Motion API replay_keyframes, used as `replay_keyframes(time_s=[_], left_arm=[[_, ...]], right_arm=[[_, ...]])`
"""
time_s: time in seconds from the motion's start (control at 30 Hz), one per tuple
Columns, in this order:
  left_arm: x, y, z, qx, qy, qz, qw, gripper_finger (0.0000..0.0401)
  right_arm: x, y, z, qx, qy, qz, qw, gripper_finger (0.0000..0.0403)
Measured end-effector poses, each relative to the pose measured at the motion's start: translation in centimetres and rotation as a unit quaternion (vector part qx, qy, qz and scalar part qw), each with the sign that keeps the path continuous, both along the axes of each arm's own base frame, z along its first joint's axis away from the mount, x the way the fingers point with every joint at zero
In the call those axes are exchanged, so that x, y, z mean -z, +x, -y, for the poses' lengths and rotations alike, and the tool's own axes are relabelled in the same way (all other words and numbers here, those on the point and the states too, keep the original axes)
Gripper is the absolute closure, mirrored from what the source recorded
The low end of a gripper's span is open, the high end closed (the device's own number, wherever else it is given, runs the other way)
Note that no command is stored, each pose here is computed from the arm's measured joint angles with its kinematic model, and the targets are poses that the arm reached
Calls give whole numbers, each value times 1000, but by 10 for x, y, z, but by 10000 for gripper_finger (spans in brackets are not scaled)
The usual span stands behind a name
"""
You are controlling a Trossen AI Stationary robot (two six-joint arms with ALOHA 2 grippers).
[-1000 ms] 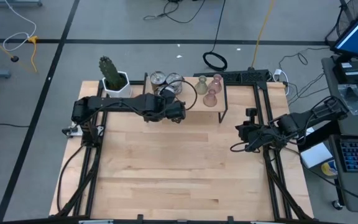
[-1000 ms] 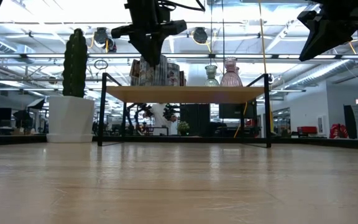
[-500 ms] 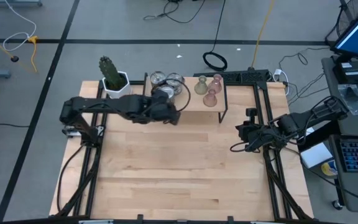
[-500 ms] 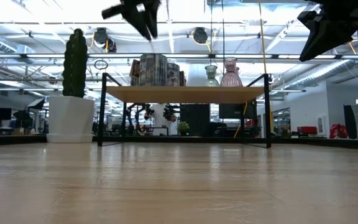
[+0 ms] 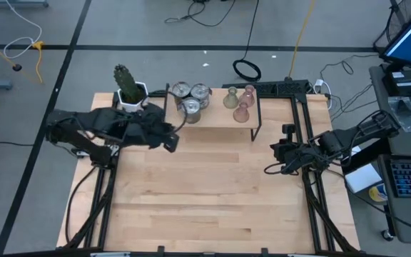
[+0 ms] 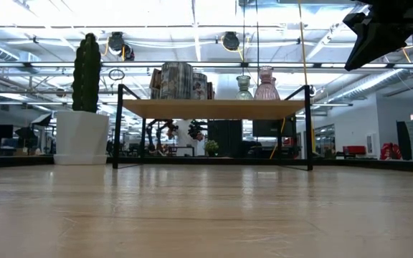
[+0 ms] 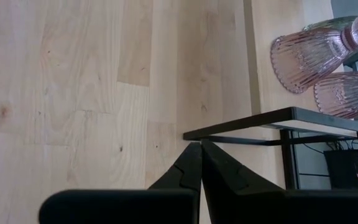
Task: Pick & Place candle stick holders
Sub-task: Return to Home Position
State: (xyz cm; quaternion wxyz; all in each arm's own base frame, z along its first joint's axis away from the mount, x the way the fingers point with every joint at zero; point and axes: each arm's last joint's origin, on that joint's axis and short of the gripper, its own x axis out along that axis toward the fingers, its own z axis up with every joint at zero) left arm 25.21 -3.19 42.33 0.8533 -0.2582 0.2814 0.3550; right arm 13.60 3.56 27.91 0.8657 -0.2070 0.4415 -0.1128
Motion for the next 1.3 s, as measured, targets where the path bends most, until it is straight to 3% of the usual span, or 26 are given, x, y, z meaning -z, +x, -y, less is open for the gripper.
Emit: replay_keyframes(time_s=[0.47, 0.83, 1.03, 1.3], left_arm=[[-1, -32, 13, 16, 45, -59, 997, 325], [0, -53, 9, 18, 57, -91, 994, 325], [29, -74, 3, -7, 22, -56, 998, 325], [86, -91, 2, 48, -35, 30, 998, 325]], right_arm=[[-3, -4, 2, 0, 5, 13, 1000, 403], [-18, -14, 5, -9, 28, 91, 995, 403], [-27, -14, 6, 2, 61, 154, 986, 403], [-49, -5, 2, 1, 110, 280, 954, 403]])
